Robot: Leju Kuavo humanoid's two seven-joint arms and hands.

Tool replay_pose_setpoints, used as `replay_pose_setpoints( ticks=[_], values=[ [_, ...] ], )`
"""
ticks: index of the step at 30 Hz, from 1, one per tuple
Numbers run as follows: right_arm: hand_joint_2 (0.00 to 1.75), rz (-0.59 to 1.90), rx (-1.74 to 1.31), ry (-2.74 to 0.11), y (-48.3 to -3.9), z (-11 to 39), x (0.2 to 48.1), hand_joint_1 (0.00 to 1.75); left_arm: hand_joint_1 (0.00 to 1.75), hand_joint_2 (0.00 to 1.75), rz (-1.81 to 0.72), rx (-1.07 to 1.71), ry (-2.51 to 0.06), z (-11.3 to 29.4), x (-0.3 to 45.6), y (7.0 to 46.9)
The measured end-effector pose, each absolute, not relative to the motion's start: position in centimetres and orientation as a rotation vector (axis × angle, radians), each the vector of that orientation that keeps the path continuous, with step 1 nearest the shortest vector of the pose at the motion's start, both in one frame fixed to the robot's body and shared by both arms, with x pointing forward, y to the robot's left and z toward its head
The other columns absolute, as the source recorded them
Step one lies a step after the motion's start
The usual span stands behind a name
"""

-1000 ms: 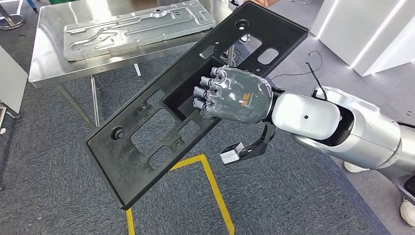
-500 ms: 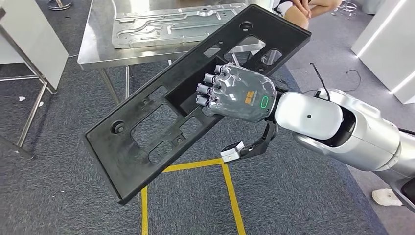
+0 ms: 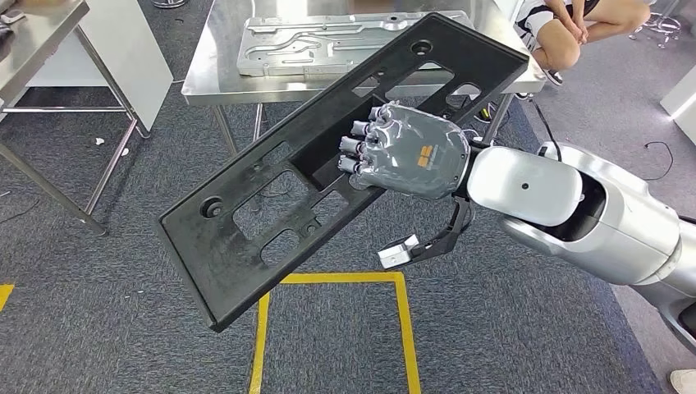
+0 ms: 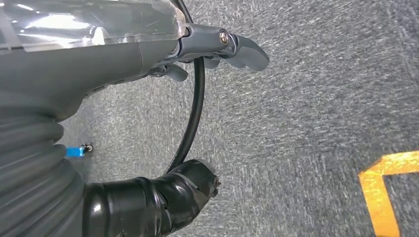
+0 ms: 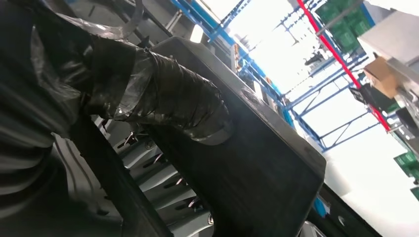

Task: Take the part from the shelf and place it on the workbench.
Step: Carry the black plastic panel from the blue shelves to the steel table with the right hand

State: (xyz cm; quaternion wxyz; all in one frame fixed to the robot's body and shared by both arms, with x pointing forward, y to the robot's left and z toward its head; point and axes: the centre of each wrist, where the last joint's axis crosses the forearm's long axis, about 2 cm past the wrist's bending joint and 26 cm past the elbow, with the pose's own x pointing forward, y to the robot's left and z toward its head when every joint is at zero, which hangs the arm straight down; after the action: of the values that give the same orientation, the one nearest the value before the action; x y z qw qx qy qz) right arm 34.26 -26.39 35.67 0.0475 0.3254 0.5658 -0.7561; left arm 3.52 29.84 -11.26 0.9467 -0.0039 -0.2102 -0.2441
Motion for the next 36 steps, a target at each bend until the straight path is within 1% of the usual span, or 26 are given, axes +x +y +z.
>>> replay_pose_setpoints(
  ticks=[23, 36],
  values=[
    [1.75, -2.317, 1.031, 1.737, -27.2, 35.7, 34.7, 1.75, 0.0, 1.75, -0.495, -0.021, -0.432, -11.3, 3.5, 29.7],
    [1.75, -2.321, 1.046, 1.799, -27.5, 35.1, 34.8, 1.75, 0.0, 1.75, -0.494, -0.021, -0.431, -11.3, 3.5, 29.7]
  ],
)
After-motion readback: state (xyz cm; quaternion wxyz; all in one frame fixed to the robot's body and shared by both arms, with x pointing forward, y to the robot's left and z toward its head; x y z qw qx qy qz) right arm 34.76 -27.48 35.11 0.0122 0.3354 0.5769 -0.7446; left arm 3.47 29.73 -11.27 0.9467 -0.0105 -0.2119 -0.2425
